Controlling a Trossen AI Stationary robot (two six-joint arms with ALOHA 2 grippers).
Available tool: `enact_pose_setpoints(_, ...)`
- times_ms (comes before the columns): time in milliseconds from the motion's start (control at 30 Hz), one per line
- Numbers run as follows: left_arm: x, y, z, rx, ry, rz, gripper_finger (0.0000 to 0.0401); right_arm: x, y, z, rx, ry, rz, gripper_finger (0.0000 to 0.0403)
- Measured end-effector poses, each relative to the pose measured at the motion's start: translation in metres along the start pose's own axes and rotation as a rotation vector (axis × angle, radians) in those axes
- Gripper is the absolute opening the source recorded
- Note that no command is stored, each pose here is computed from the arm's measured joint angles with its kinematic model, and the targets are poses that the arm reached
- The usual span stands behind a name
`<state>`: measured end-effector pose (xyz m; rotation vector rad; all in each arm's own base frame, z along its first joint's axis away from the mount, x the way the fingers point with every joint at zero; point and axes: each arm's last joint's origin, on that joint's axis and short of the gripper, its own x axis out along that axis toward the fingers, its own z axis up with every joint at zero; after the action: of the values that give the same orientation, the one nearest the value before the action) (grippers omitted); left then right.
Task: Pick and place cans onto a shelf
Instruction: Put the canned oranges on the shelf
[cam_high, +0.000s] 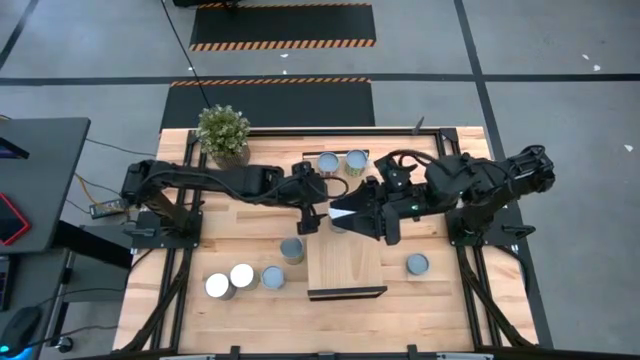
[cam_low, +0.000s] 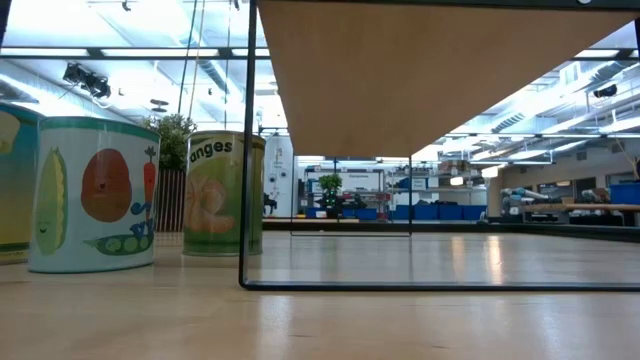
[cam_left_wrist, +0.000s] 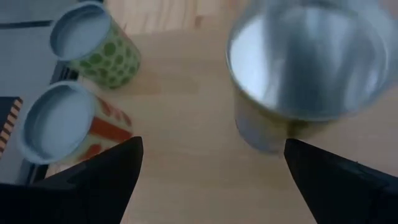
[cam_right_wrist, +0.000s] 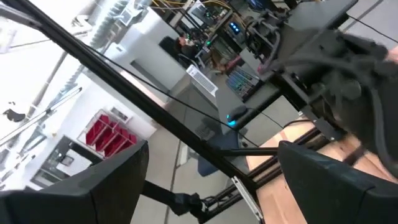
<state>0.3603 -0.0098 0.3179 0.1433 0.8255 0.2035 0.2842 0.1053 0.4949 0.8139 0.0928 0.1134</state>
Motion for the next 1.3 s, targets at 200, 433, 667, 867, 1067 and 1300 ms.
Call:
enact_pose_setpoints(200, 0.014, -0.013, 0.003, -0.002, -0.024, 0.004, 0.0398, -0.022, 0.002, 0.004, -0.057, 0.029, -0.037, 0.0364)
enact_pose_setpoints(433, 0.023, -0.026, 0.007, -0.003, -0.076, 0.009, 0.0398, -0.045, 0.005, 0.007, -0.072, 0.008, -0.096, 0.0364)
enact_pose_setpoints(667, 0.011, -0.024, 0.002, 0.007, -0.032, 0.012, 0.0398, -0.053, 0.005, 0.003, -0.091, 0.020, -0.148, 0.0364)
enact_pose_setpoints(867, -0.036, -0.024, -0.013, -0.065, 0.106, -0.242, 0.0398, -0.054, -0.002, -0.002, -0.126, 0.057, -0.217, 0.0364)
enact_pose_setpoints(1067, -0.074, -0.034, -0.042, -0.094, 0.362, -0.327, 0.0398, -0.053, -0.007, 0.001, -0.210, 0.070, -0.246, 0.0364)
enact_pose_setpoints(1300, -0.066, -0.054, -0.055, -0.089, 0.387, -0.293, 0.0398, -0.052, -0.006, 0.002, -0.254, 0.070, -0.224, 0.0364)
